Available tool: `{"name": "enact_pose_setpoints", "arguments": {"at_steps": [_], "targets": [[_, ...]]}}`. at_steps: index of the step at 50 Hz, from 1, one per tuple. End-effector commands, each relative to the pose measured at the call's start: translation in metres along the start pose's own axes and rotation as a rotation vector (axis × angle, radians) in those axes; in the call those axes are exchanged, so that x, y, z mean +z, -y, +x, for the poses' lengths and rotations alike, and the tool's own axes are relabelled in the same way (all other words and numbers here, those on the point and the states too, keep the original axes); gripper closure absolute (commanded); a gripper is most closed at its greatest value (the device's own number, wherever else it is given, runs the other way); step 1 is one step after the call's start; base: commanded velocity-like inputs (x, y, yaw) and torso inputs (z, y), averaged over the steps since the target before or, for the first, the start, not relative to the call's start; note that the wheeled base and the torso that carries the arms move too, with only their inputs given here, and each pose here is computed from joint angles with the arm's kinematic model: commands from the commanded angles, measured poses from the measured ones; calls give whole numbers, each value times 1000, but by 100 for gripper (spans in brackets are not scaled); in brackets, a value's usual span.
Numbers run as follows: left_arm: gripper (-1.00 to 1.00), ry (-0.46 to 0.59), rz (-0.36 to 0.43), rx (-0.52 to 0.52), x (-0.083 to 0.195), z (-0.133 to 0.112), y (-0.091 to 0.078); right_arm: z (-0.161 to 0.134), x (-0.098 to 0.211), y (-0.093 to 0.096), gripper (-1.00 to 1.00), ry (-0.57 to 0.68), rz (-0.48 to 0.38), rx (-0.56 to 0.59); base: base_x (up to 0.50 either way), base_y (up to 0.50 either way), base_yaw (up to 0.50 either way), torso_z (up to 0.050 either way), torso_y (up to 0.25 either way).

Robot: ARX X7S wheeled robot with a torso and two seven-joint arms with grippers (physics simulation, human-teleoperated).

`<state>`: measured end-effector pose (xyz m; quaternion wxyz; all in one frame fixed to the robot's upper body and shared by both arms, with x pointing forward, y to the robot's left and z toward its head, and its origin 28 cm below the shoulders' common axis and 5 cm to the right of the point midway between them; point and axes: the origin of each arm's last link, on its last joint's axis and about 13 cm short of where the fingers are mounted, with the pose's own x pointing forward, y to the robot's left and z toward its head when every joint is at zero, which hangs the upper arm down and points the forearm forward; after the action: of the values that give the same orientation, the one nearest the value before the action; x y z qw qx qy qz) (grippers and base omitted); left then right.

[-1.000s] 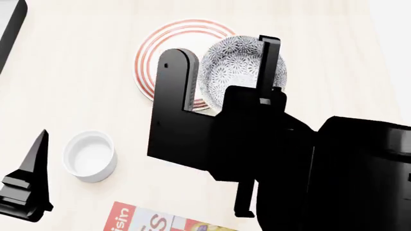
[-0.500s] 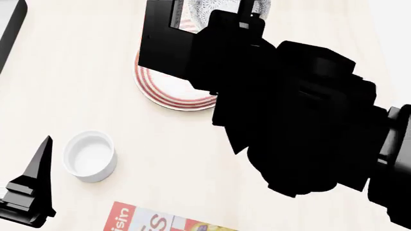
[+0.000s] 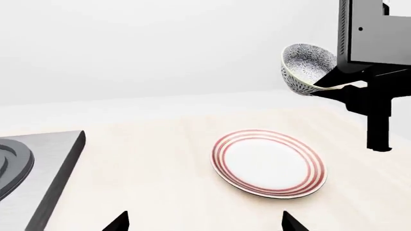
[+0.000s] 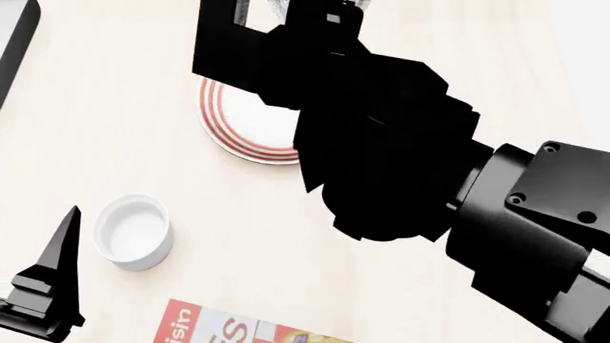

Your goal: Pick the akita bowl on the cookies box and place it on the plate.

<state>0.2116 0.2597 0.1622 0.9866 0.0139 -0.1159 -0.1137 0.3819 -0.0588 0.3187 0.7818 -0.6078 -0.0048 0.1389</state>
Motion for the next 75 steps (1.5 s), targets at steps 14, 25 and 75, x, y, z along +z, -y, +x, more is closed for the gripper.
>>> {"name": "enact_pose_setpoints", "arguments": {"at_steps": [14,25,75], "targets": [[-100,12,-5,-8,-2,1,-1,24,11,-20,100,42,-22,-12,0,0,0,0,1],[-100,-2,-23,-25,-4,0,0,32,8,-33,100,39,-20,6,0,0,0,0,0],[-100,1,-52,-37,-4,-1,-1,48,7,-56,100,42,-9,42,0,0,0,0,-68]]}}
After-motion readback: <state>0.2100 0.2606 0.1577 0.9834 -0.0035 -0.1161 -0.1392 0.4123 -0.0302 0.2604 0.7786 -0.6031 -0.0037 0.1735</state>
